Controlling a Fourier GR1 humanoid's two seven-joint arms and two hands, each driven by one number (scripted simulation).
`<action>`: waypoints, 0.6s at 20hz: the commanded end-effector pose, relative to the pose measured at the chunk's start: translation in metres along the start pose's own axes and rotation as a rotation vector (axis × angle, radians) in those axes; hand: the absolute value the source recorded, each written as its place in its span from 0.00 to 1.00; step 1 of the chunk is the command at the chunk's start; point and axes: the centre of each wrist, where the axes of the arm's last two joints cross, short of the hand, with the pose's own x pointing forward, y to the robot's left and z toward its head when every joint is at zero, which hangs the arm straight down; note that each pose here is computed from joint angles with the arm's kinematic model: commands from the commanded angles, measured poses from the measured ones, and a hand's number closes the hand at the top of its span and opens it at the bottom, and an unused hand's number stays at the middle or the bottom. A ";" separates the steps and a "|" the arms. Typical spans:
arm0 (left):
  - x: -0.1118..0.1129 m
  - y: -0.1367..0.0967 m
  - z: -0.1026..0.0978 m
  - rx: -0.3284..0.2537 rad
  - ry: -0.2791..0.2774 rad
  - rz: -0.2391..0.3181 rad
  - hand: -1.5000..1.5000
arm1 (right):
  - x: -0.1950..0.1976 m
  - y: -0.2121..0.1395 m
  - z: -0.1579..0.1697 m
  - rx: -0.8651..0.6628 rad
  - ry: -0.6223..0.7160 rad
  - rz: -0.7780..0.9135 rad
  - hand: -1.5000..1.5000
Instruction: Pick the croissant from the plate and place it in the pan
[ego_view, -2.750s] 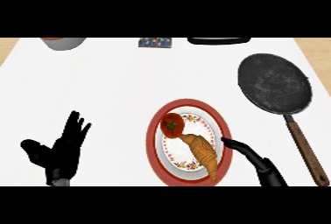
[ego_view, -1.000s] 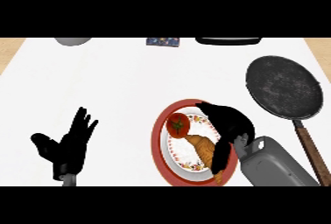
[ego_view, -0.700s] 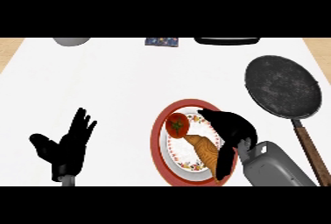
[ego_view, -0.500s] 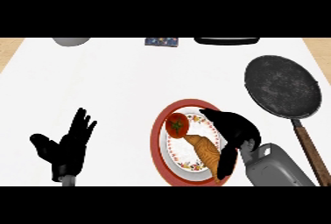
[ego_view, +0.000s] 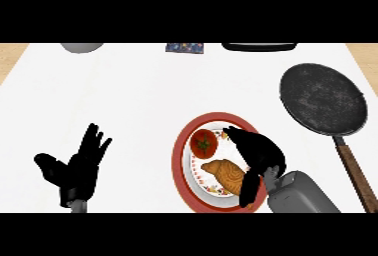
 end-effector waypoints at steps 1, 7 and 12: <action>-0.025 -0.004 0.005 0.002 0.084 -0.018 0.50 | -0.016 0.022 -0.020 0.001 0.035 0.029 0.00; -0.014 -0.006 0.002 -0.002 0.071 -0.015 0.50 | -0.011 0.025 -0.025 -0.029 -0.160 0.047 1.00; -0.003 0.001 0.001 0.021 0.092 -0.012 0.50 | 0.006 0.036 -0.025 -0.081 -0.164 0.042 1.00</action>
